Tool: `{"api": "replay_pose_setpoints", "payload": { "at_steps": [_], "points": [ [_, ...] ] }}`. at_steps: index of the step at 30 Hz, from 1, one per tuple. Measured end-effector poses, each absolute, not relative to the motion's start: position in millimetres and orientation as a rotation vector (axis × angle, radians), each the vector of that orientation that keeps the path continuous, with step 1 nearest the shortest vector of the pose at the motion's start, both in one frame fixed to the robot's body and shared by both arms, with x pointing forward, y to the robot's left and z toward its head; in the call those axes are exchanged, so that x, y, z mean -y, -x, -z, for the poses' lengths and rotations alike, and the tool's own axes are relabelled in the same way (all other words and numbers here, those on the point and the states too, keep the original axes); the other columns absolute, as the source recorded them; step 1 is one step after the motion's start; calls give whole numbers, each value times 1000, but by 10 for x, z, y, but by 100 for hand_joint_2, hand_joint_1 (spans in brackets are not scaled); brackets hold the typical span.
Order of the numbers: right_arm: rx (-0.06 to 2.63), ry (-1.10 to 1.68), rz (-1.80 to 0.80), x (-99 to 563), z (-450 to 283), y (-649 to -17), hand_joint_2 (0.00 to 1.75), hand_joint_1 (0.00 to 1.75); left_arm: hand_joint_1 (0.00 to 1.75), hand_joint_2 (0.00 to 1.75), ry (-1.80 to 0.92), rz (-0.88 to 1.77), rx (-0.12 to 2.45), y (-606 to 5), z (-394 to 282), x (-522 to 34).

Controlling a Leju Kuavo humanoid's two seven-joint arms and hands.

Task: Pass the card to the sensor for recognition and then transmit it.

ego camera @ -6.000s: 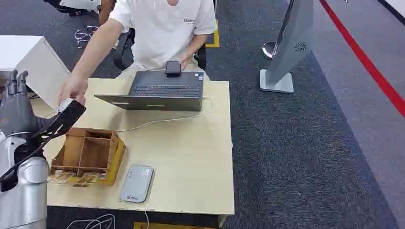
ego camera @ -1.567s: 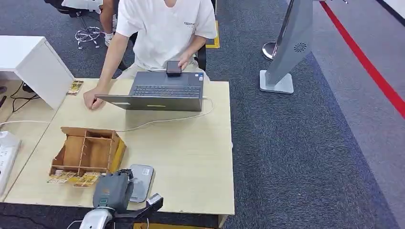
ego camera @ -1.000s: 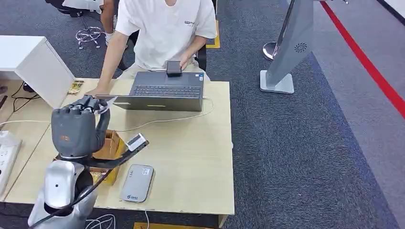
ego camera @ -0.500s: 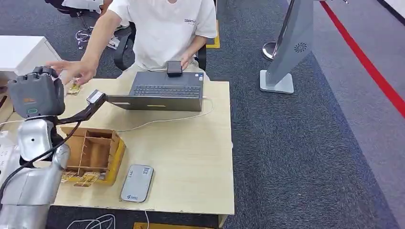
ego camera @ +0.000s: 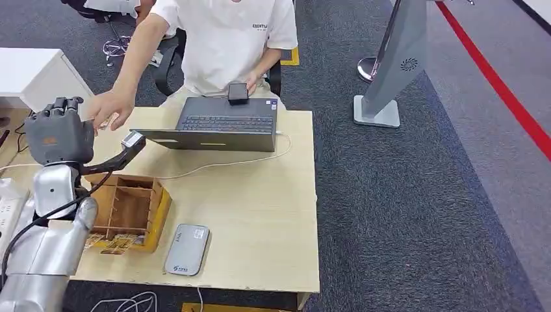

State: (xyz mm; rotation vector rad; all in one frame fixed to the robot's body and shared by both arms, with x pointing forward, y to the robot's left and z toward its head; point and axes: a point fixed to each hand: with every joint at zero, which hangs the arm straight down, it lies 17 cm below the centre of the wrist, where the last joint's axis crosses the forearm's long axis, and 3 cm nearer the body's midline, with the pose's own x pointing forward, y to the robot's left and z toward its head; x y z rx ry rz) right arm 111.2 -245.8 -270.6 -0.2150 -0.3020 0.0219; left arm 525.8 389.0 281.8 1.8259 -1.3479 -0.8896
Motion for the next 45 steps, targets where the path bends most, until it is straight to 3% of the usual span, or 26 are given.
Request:
{"api": "replay_pose_setpoints", "payload": {
  "at_steps": [17, 22, 26, 31, 45],
  "points": [
    [302, 215, -22, 2458, 2706, -1111, 175, 0, 0, 175, -1805, 877, 1357, -5259, -2787, -3837],
    [300, 223, 19, 2483, 2709, -1084, 175, 0, 0, 175, -1641, 983, 1431, -5176, -2641, -3379],
    [288, 229, 74, 2498, 2718, -1015, 175, 0, 0, 175, -1608, 1070, 1492, -4746, -2549, -2836],
    [277, 229, 142, 2503, 2723, -967, 175, 0, 0, 175, -1664, 1032, 1550, -4181, -2517, -2560],
    [271, 215, 227, 2496, 2728, -936, 175, 0, 0, 175, -1309, 1396, 1728, -2986, -1646, -1730]
  ]
}}
